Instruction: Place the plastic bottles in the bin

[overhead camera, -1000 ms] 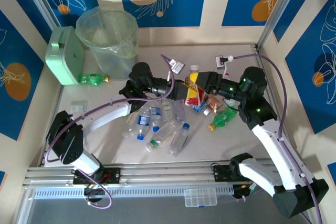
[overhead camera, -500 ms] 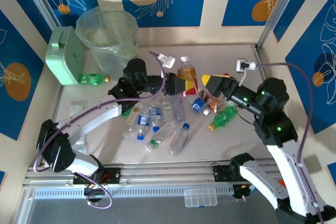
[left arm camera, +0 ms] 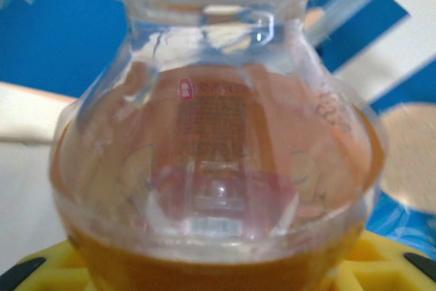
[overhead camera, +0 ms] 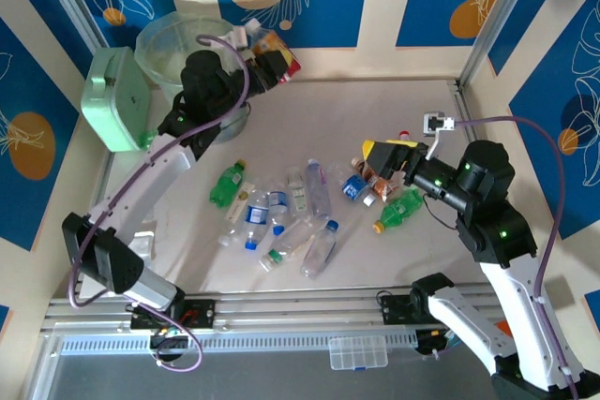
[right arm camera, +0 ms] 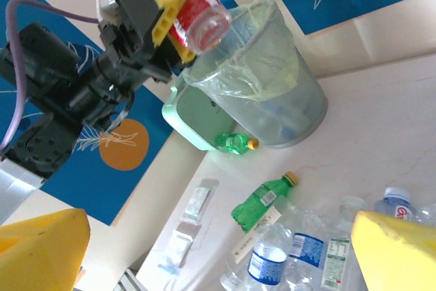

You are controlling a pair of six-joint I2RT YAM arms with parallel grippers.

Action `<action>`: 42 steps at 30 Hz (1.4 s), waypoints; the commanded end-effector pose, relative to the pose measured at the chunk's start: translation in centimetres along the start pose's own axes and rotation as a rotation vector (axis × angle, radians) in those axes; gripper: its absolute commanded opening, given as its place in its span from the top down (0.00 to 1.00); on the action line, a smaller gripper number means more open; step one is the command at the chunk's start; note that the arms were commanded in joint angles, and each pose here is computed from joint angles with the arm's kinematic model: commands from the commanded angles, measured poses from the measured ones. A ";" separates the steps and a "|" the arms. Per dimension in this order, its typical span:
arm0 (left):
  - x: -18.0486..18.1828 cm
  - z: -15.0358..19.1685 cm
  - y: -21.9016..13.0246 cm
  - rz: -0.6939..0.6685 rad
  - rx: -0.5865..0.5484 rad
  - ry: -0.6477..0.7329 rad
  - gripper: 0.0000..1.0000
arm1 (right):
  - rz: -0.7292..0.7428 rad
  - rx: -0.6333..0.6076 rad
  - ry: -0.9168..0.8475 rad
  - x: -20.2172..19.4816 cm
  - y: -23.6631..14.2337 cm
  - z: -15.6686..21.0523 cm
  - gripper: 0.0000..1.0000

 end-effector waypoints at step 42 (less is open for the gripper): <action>29.6 -4.7 -1.2 -1.106 -0.404 -0.958 0.98 | 0.108 0.203 0.199 -4.4 6.6 4.2 0.03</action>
Point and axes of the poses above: each hand's point on the last joint's axis, 136 mm out from that joint toward the fingers, its own y axis out along the fingers, its own x axis along the line the jaws close on, z = x × y, the point moved 3 cm from there along -y, back along the fingers, and after that the axes turned 4 degrees about y, right-handed, at the moved point
